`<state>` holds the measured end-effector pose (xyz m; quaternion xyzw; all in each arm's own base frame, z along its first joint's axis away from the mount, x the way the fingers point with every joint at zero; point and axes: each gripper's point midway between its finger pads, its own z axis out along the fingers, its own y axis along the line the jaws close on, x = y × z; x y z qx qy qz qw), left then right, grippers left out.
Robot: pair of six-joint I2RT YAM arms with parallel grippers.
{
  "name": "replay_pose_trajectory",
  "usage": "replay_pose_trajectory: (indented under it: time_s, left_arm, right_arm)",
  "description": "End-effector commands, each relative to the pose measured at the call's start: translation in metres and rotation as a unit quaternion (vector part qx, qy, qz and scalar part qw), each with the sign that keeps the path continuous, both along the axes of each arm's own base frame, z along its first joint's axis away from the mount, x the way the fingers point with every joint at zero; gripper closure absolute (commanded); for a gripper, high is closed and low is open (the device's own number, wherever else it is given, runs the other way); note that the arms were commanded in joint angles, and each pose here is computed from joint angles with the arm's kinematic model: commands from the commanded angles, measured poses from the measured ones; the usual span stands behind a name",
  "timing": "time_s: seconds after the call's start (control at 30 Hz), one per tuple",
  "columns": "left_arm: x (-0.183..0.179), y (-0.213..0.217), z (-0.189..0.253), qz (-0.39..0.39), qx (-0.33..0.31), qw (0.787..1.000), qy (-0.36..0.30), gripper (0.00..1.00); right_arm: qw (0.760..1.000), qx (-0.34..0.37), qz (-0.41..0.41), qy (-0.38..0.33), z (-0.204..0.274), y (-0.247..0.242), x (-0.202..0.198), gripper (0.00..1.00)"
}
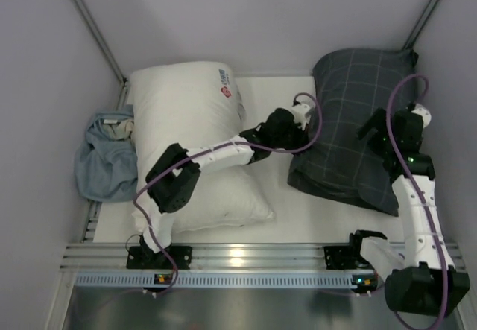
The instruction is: Remove the pillowcase from the pillow
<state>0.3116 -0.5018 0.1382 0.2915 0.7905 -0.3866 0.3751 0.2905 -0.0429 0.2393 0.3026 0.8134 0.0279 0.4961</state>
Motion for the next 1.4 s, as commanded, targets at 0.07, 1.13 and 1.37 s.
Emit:
replay_pose_trajectory:
  time_s: [0.07,1.13,1.37]
  left_arm:
    - [0.03,0.059,0.068,0.075,-0.015,0.995,-0.063,1.0]
    - [0.065,0.148,0.156,0.089,-0.034,0.993,-0.075,0.06]
    - [-0.019,0.11,0.152,0.033,-0.017,0.994,-0.099,0.01]
  right_arm:
    - [0.996,0.05,0.04,0.062,-0.067,0.019,0.02,0.01]
    - [0.987,0.012,0.143,0.079,-0.061,0.07,-0.021,0.01]
    - [0.987,0.017,0.124,0.103,-0.078,0.064,0.001,0.0]
